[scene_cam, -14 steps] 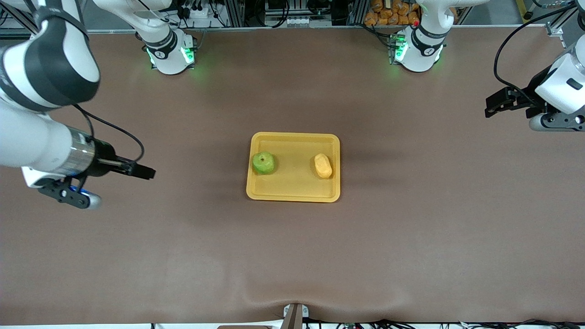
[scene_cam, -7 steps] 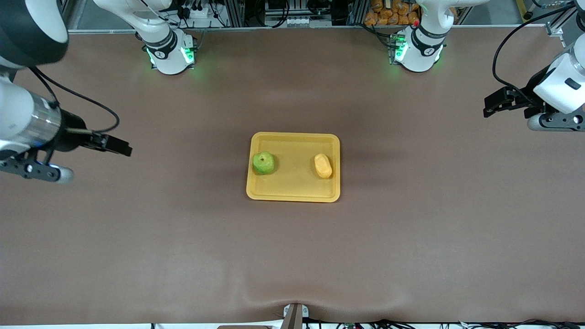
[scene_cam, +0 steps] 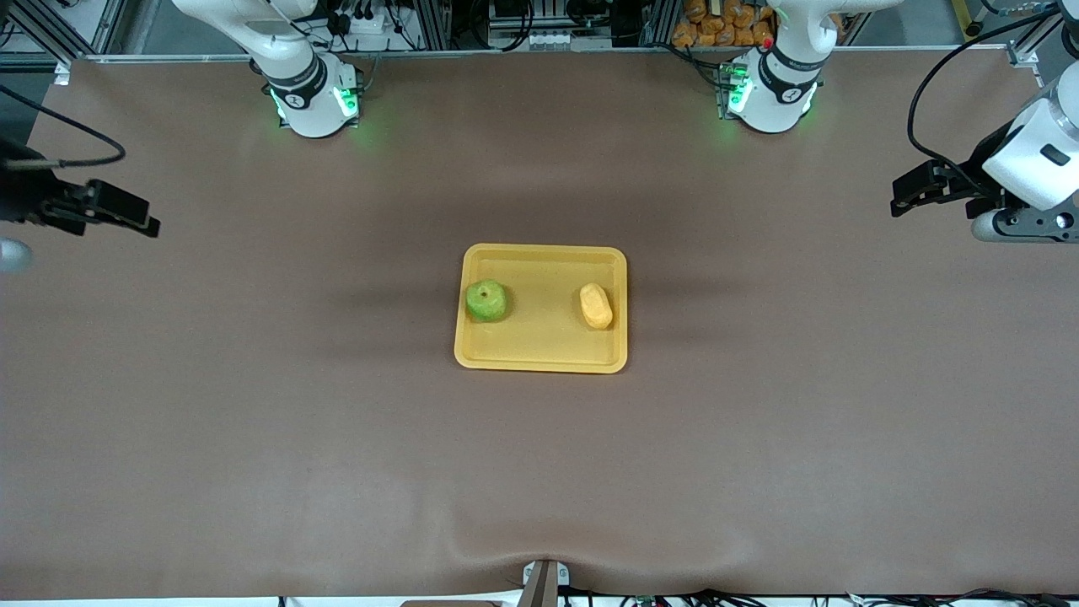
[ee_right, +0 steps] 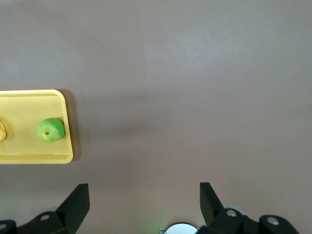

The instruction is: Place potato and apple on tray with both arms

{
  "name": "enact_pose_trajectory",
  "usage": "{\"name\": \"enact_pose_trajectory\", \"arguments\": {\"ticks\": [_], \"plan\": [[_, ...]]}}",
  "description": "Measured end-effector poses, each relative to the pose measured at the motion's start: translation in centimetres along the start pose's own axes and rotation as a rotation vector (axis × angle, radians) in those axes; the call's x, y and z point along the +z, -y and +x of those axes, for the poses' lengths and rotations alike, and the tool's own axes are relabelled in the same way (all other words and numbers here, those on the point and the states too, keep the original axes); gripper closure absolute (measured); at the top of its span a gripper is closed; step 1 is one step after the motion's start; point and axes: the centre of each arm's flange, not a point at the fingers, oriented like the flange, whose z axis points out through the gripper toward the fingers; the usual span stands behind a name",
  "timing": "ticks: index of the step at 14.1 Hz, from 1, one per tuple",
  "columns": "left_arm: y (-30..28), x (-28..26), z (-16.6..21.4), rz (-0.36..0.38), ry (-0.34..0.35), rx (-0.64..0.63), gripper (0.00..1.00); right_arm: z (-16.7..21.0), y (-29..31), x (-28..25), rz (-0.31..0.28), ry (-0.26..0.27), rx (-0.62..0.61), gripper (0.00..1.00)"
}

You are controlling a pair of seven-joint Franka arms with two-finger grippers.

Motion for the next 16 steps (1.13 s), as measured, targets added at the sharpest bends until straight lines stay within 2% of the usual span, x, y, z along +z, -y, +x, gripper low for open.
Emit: {"name": "enact_pose_trajectory", "arguments": {"ticks": [5, 13, 16], "plan": [[0.0, -0.2, 0.0, 0.000, -0.004, 0.000, 0.00, -4.3, 0.0, -0.7, -0.005, -0.007, -0.004, 0.00], [0.3, -0.2, 0.0, -0.001, -0.004, -0.006, 0.00, -4.2, -0.1, 0.9, -0.035, 0.003, -0.037, 0.00], [0.3, -0.2, 0.0, -0.001, -0.004, -0.006, 0.00, -4.2, -0.2, 1.0, -0.035, -0.024, -0.040, 0.00]]}}
